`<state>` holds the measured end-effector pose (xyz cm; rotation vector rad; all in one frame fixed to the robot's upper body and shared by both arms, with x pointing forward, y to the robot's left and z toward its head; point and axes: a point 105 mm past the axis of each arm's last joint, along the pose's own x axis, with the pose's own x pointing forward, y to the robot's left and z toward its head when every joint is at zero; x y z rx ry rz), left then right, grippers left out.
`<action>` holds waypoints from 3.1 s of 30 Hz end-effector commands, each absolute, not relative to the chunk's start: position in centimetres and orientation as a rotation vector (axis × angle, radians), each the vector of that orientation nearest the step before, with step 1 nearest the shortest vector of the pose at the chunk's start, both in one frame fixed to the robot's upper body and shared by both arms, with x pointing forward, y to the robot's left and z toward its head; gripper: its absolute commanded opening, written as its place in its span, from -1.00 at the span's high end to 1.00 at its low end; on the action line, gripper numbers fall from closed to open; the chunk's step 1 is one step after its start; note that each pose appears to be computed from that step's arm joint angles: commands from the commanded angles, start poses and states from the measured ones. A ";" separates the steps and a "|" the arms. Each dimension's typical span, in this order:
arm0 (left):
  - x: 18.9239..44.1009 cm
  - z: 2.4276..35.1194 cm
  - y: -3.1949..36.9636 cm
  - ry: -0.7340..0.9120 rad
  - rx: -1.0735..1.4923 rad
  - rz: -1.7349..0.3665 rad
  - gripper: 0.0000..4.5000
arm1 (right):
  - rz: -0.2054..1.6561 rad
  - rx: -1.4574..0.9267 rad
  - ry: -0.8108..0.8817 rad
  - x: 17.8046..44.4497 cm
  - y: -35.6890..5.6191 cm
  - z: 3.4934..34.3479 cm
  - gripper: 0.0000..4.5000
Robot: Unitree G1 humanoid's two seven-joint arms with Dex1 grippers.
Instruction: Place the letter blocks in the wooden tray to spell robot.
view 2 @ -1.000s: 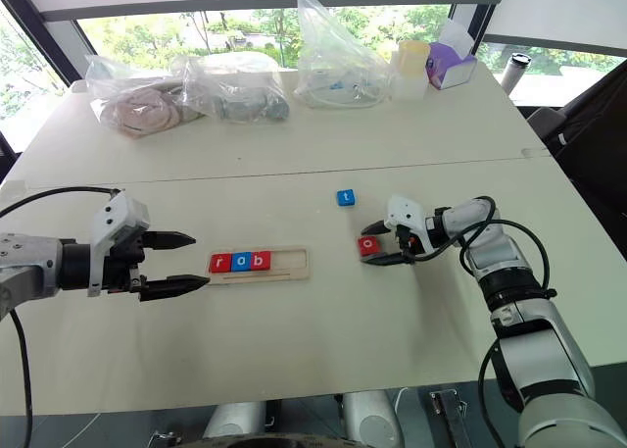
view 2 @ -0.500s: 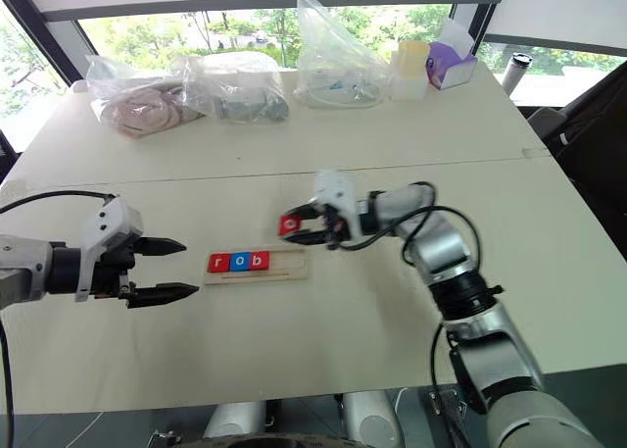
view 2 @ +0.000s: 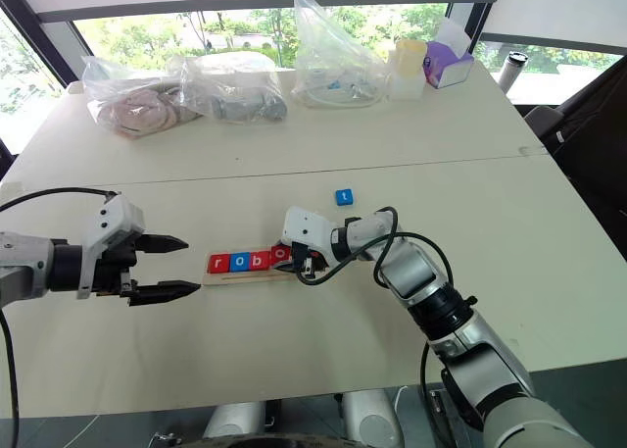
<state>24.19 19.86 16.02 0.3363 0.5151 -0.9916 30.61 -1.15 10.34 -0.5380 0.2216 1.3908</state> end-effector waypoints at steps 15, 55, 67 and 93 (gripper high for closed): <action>25.0 16.8 19.5 0.459 0.370 -0.979 -1.00 | 1.350 -0.585 0.118 31.7 -0.8 11.3 -0.99; 25.6 16.4 19.0 0.430 0.366 -0.951 -1.00 | 1.311 -0.543 -0.009 31.6 -2.0 12.1 -0.99; 27.3 19.3 18.3 0.287 0.308 -0.932 -1.00 | 0.784 -0.263 0.125 36.7 -7.7 16.4 -0.99; 27.7 18.2 17.4 0.301 0.319 -0.950 -1.00 | 0.128 -0.137 0.305 39.4 -9.4 11.4 -0.99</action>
